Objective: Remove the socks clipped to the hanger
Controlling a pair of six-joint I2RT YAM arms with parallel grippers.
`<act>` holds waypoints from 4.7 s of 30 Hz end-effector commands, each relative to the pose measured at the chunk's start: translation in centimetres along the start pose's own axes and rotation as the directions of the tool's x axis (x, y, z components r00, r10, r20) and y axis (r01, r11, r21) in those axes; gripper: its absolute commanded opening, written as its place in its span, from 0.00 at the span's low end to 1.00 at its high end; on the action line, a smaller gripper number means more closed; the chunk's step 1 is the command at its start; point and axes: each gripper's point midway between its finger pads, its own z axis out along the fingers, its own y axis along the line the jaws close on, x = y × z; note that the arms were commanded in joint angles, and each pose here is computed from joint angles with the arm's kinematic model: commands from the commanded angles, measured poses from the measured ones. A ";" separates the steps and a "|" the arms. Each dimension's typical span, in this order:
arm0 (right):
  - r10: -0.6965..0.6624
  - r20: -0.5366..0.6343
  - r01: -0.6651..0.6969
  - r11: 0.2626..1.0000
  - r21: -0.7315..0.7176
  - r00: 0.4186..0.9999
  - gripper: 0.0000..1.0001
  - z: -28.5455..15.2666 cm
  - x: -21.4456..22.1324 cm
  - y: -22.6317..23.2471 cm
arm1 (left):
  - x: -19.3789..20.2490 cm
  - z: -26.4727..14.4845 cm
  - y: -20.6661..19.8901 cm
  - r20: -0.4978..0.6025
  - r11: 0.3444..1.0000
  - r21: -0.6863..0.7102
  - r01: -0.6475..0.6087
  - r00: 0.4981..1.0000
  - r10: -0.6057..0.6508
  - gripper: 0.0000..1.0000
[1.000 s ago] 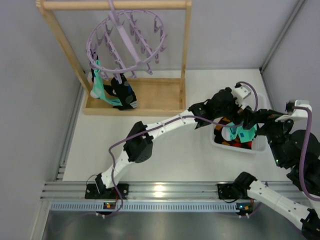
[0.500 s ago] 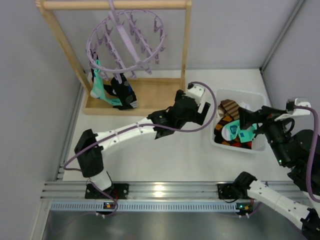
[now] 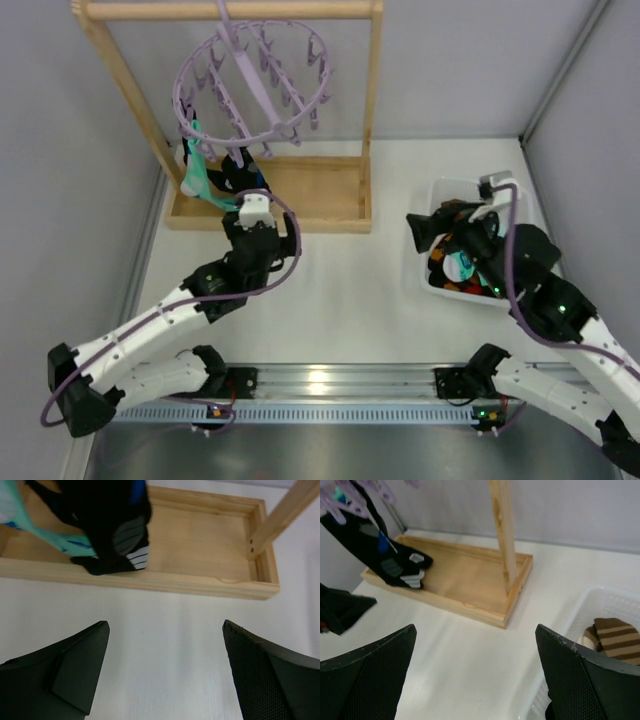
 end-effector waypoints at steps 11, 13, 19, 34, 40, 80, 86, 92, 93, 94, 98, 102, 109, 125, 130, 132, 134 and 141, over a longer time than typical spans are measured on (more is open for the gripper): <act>-0.026 -0.082 0.000 0.953 -0.304 0.996 0.98 4.1 5.0 6.4 | 2.1 7.5 9.5 0.280 0.994 0.055 0.097 0.954 -0.109 0.98; -0.036 -0.076 0.011 0.952 -0.306 0.996 0.98 3.8 5.0 6.2 | 0.0 7.5 9.0 0.381 0.989 0.132 0.064 0.918 -0.110 0.98; -0.063 -0.066 0.038 0.944 -0.327 0.996 0.98 3.1 5.0 6.2 | 0.0 10.1 10.5 0.410 0.989 0.144 -0.019 0.911 -0.043 0.98; -0.074 -0.068 0.042 0.924 -0.381 0.995 0.97 3.0 5.4 7.1 | -1.6 13.6 8.0 0.432 0.968 0.235 -0.091 0.902 -0.020 0.14; -0.043 -0.061 0.018 0.928 -0.372 0.997 0.96 3.3 5.0 7.2 | -1.8 11.5 7.7 0.456 0.985 0.174 -0.008 0.887 -0.073 0.00; -0.378 -0.090 0.359 0.917 -0.175 0.921 0.79 18.6 -5.7 14.9 | 1.7 6.9 -13.1 0.239 0.944 -0.112 -0.309 0.914 0.328 0.00; -0.481 -0.121 0.461 0.873 -0.158 0.869 0.77 22.2 -2.7 17.5 | 1.7 6.9 -13.4 0.239 0.940 -0.112 -0.322 0.910 0.340 0.00; -0.517 -0.123 0.499 0.854 -0.149 0.847 0.72 24.2 -1.0 18.0 | 1.4 6.6 -13.9 0.248 0.944 -0.093 -0.317 0.911 0.330 0.00; -0.523 -0.120 0.505 0.850 -0.149 0.844 0.71 24.3 -0.9 18.1 | 1.5 6.6 -13.9 0.247 0.944 -0.091 -0.318 0.911 0.331 0.00; -0.523 -0.113 0.507 0.850 -0.141 0.845 0.70 24.4 -1.1 18.2 | 1.5 6.5 -14.0 0.248 0.944 -0.089 -0.319 0.910 0.331 0.00; -0.537 -0.103 0.526 0.842 -0.121 0.837 0.65 25.1 -0.8 18.4 | 1.3 6.3 -14.3 0.252 0.944 -0.085 -0.320 0.909 0.331 0.00; -0.547 -0.098 0.539 0.837 -0.094 0.832 0.60 25.5 -0.9 18.2 | 1.3 6.2 -14.3 0.255 0.944 -0.082 -0.320 0.909 0.330 0.00; -0.548 -0.081 0.545 0.836 -0.061 0.832 0.27 25.5 -1.4 18.3 | 1.5 6.1 -14.2 0.252 0.943 -0.082 -0.322 0.909 0.332 0.00; -0.486 -0.083 0.474 0.870 -0.135 0.870 0.59 21.6 -1.9 18.1 | 3.8 0.4 -15.2 0.203 0.912 0.363 -0.193 0.971 0.124 0.00; -0.424 -0.080 0.410 0.900 -0.146 0.902 0.71 16.9 -4.3 15.4 | 3.2 -2.5 -15.9 0.171 0.842 0.517 -0.156 0.982 0.077 0.00; -0.408 -0.114 0.393 0.909 -0.136 0.906 0.73 15.3 -3.2 13.7 | 2.6 -3.5 -16.3 0.161 0.815 0.560 -0.152 0.984 0.073 0.00; -0.374 -0.131 0.363 0.926 -0.100 0.918 0.75 12.4 -3.4 11.0 | 1.9 -4.1 -16.8 0.158 0.798 0.585 -0.149 0.985 0.068 0.00; -0.177 -0.106 0.192 0.970 0.147 0.978 0.79 2.9 -3.0 -0.9 | -2.5 -4.7 -20.7 0.178 0.753 0.630 -0.189 0.979 0.097 0.00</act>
